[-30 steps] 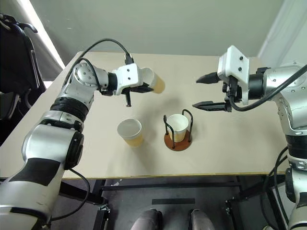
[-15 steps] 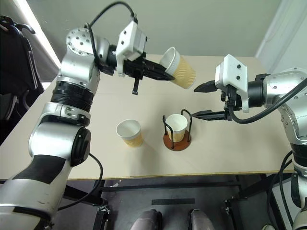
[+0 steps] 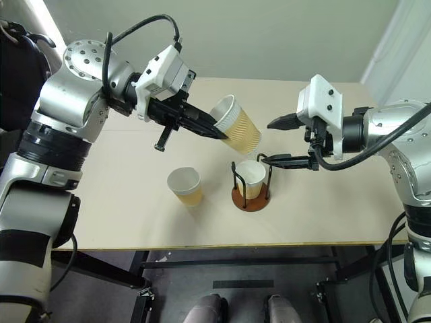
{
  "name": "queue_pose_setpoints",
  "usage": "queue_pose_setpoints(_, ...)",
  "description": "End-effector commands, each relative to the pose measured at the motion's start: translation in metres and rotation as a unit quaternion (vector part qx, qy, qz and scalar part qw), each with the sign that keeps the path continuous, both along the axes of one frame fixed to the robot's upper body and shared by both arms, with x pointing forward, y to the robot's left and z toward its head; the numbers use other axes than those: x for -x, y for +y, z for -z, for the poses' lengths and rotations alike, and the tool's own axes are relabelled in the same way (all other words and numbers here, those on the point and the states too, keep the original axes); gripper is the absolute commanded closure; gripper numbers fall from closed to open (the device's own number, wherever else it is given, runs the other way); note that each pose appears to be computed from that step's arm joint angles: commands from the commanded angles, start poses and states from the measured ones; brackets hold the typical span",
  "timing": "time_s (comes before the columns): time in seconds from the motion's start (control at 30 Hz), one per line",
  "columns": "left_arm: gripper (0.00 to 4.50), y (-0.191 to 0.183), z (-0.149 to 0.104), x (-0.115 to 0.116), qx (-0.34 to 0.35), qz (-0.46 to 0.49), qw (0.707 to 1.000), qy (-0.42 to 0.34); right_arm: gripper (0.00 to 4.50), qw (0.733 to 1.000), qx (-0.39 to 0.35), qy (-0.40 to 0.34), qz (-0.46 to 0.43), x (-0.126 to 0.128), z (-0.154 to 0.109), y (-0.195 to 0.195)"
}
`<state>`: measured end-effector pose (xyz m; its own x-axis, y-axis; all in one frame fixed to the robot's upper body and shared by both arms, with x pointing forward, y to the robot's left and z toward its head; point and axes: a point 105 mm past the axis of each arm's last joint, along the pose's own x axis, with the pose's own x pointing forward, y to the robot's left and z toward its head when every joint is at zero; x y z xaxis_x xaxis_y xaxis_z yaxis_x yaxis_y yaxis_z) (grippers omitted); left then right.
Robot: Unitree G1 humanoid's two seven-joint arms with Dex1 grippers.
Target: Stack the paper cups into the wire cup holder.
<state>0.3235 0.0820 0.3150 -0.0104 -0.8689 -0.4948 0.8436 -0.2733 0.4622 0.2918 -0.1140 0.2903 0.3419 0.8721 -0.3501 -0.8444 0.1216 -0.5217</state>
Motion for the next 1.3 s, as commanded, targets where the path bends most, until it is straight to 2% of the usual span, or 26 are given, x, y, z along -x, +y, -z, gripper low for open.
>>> queue_pose_setpoints(0.03,4.43,0.000,-0.002,0.011,-0.016,0.027,0.999,0.004,0.90,0.998,0.041,-0.037,-0.013,0.004,-0.002,-0.008)
queue_pose_setpoints(0.13,4.43,0.001,0.002,0.011,-0.026,0.028,0.999,0.008,0.90,0.995,0.087,-0.042,-0.010,0.002,0.008,-0.016)
queue_pose_setpoints(0.23,4.43,-0.001,0.006,0.012,-0.034,0.031,0.999,0.015,0.90,0.994,0.099,-0.050,0.003,-0.004,0.004,-0.023)
queue_pose_setpoints(0.53,4.43,0.000,0.013,0.011,-0.053,0.031,0.998,0.022,0.90,0.998,-0.004,-0.061,0.027,-0.004,-0.054,-0.025)
queue_pose_setpoints(0.63,4.43,0.000,0.017,0.009,-0.067,0.029,0.997,0.017,0.90,0.997,-0.020,-0.067,0.034,-0.001,-0.067,-0.027)
queue_pose_setpoints(0.93,4.43,0.003,0.030,-0.001,-0.098,0.026,0.995,-0.005,0.90,0.997,0.007,-0.062,0.034,0.011,-0.053,-0.026)
queue_pose_setpoints(1.3,4.43,-0.006,0.034,-0.007,-0.093,0.038,0.995,-0.020,0.90,0.997,0.019,-0.057,0.044,0.011,-0.042,-0.029)
